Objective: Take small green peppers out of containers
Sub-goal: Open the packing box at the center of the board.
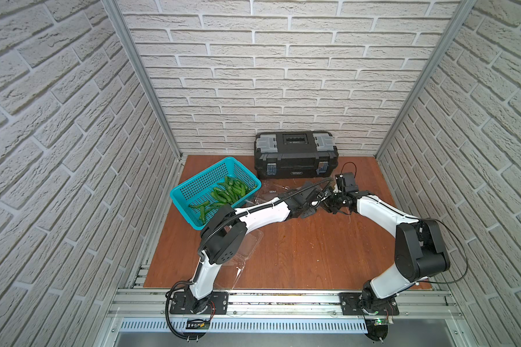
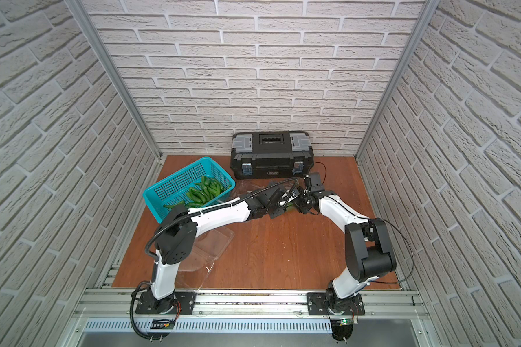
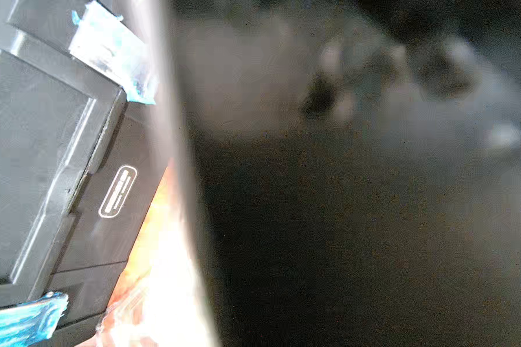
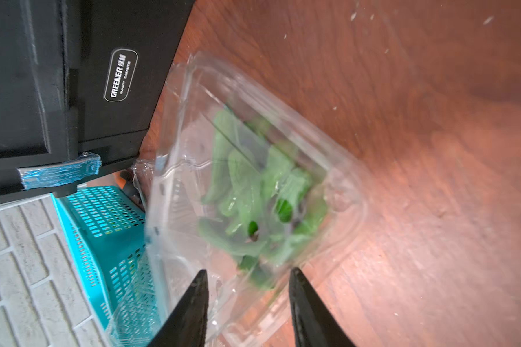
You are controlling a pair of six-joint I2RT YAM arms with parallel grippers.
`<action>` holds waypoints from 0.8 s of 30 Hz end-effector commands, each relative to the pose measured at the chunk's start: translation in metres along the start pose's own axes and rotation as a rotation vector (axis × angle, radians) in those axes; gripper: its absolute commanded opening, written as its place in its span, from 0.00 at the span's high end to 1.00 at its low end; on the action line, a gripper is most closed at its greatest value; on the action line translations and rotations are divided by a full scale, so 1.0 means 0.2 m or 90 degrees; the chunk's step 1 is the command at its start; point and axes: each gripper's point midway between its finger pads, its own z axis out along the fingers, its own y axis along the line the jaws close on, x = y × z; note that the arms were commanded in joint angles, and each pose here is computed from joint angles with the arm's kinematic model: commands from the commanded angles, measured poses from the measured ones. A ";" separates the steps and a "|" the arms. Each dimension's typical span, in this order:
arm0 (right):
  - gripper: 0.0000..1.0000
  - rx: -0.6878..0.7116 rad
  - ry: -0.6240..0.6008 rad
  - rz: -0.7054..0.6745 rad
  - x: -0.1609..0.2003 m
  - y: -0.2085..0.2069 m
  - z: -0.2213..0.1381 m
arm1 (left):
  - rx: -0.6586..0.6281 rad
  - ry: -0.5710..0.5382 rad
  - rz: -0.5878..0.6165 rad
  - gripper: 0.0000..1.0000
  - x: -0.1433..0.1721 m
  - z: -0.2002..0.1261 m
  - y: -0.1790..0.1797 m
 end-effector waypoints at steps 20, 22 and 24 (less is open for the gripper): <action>0.36 -0.168 -0.005 -0.282 0.16 0.24 -0.30 | 0.012 0.011 -0.077 1.00 0.05 0.04 0.09; 0.33 -0.209 -0.001 -0.290 0.17 0.29 -0.31 | 0.017 0.010 -0.078 1.00 0.05 0.04 0.08; 0.33 -0.229 0.001 -0.296 0.18 0.33 -0.33 | 0.021 0.011 -0.079 1.00 0.05 0.04 0.08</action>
